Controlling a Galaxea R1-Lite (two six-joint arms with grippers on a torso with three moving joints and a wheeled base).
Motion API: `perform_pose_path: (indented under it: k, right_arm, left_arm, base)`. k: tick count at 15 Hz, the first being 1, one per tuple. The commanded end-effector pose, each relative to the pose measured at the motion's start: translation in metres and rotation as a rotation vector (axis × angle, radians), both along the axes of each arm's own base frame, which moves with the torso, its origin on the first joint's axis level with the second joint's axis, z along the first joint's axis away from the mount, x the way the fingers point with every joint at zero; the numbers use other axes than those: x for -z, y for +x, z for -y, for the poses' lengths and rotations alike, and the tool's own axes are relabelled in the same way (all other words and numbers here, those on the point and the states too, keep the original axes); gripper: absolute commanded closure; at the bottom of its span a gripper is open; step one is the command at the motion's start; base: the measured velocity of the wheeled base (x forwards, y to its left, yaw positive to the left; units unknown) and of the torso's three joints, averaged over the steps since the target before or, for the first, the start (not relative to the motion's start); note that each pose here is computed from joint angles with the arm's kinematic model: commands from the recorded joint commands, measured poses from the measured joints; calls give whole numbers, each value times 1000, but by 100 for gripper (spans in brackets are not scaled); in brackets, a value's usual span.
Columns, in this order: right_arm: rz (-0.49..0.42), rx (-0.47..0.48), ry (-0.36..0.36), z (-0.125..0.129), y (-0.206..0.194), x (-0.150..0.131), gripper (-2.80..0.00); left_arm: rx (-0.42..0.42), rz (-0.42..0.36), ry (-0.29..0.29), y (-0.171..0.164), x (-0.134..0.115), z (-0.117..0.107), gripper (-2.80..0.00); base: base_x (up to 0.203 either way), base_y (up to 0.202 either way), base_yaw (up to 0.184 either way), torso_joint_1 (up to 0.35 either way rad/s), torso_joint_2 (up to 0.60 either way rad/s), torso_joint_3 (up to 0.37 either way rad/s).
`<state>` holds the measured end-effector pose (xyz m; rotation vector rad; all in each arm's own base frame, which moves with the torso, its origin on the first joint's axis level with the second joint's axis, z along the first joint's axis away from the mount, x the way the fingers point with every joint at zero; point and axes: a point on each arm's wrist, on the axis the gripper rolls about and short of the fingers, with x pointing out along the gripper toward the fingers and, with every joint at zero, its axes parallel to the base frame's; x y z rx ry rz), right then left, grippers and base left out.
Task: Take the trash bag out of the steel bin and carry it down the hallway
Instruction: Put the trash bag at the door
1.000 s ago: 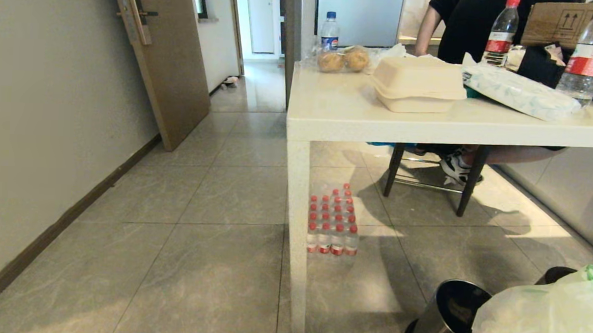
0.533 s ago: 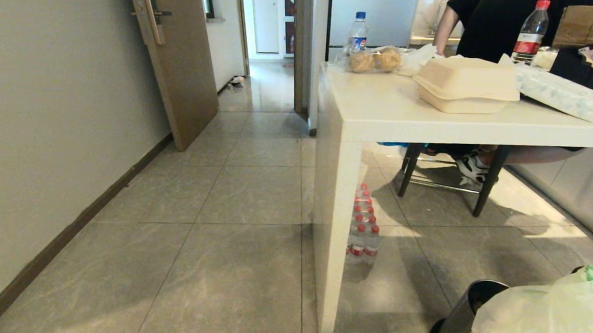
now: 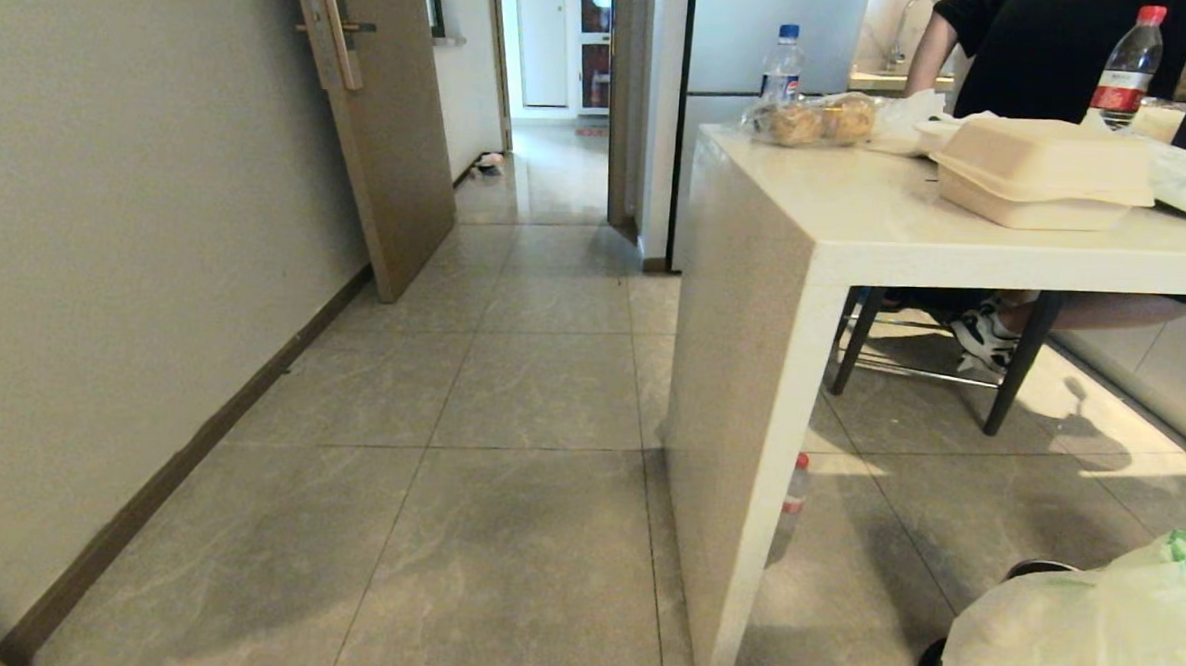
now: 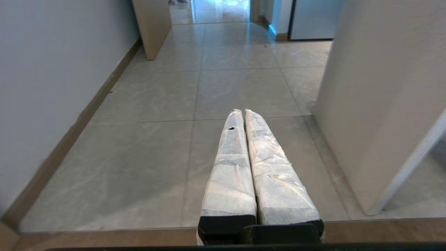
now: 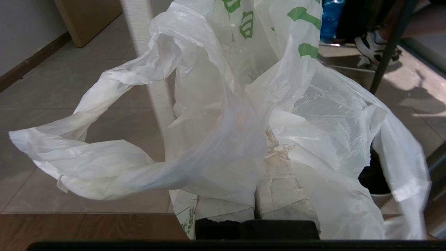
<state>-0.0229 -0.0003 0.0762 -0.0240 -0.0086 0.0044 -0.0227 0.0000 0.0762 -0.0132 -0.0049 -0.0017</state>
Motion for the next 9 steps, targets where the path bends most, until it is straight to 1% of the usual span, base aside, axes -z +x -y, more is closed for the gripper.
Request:
perform_pose_path:
  k: [1, 9]
  right_arm:
    - [-1, 0, -1, 0, 0, 0, 0]
    - [-1, 0, -1, 0, 0, 0, 0]
  left_arm:
    - [0, 0, -1, 0, 0, 0, 0]
    - [0, 0, -1, 0, 0, 0, 0]
  base:
    - [0, 193, 2, -6, 3, 3]
    - [0, 193, 1, 2, 2, 2]
